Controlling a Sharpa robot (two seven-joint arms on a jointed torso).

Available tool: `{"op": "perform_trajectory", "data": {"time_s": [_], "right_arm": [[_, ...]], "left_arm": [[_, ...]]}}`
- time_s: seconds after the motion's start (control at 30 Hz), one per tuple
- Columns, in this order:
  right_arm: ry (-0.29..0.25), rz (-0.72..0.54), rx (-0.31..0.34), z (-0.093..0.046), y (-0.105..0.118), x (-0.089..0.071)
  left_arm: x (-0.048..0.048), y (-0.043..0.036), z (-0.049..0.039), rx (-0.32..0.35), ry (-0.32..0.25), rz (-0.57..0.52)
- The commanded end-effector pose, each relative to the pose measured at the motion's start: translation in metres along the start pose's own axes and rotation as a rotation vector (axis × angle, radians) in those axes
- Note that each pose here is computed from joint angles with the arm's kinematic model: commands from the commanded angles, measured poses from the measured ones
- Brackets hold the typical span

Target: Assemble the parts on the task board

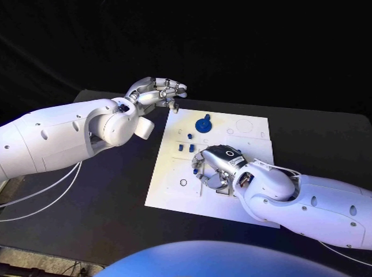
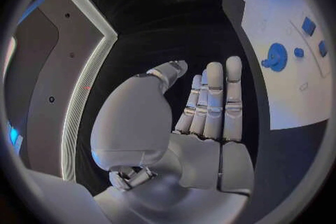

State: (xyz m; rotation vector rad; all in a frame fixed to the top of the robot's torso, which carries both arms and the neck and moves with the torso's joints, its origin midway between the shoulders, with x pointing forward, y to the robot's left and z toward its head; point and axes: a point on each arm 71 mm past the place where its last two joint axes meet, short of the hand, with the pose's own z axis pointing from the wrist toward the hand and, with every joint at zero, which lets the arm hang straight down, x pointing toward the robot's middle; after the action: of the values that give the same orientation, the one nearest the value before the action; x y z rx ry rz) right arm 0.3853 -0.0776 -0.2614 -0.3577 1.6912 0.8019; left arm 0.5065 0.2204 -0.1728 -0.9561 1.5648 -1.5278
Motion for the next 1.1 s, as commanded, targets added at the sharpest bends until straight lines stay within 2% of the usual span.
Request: {"op": "perform_trajectory", "data": {"time_s": [0.03,0.23,0.33,0.47,0.57,0.77,1.1], "right_arm": [[-0.045,0.010,-0.003,-0.005,0.000,-0.006],[-0.076,0.010,0.008,-0.017,-0.006,-0.024],[-0.079,0.016,0.037,-0.023,-0.015,-0.038],[-0.038,0.016,0.114,-0.032,-0.038,-0.059],[0.025,-0.005,0.167,-0.038,-0.056,-0.070],[0.087,-0.041,0.226,-0.046,-0.080,-0.078],[0.107,-0.087,0.238,-0.046,-0.087,-0.079]], "left_arm": [[0.0017,-0.0007,0.0001,0.003,0.020,-0.003],[0.0000,-0.0004,-0.0002,0.001,0.017,-0.002],[-0.0005,-0.0003,-0.0004,0.001,0.016,-0.002],[-0.0006,-0.0002,-0.0006,-0.001,0.017,-0.002],[-0.0007,-0.0001,-0.0008,-0.001,0.018,-0.002],[-0.0009,0.0000,-0.0009,-0.003,0.019,-0.002],[-0.0007,0.0002,-0.0010,-0.004,0.021,-0.001]]}}
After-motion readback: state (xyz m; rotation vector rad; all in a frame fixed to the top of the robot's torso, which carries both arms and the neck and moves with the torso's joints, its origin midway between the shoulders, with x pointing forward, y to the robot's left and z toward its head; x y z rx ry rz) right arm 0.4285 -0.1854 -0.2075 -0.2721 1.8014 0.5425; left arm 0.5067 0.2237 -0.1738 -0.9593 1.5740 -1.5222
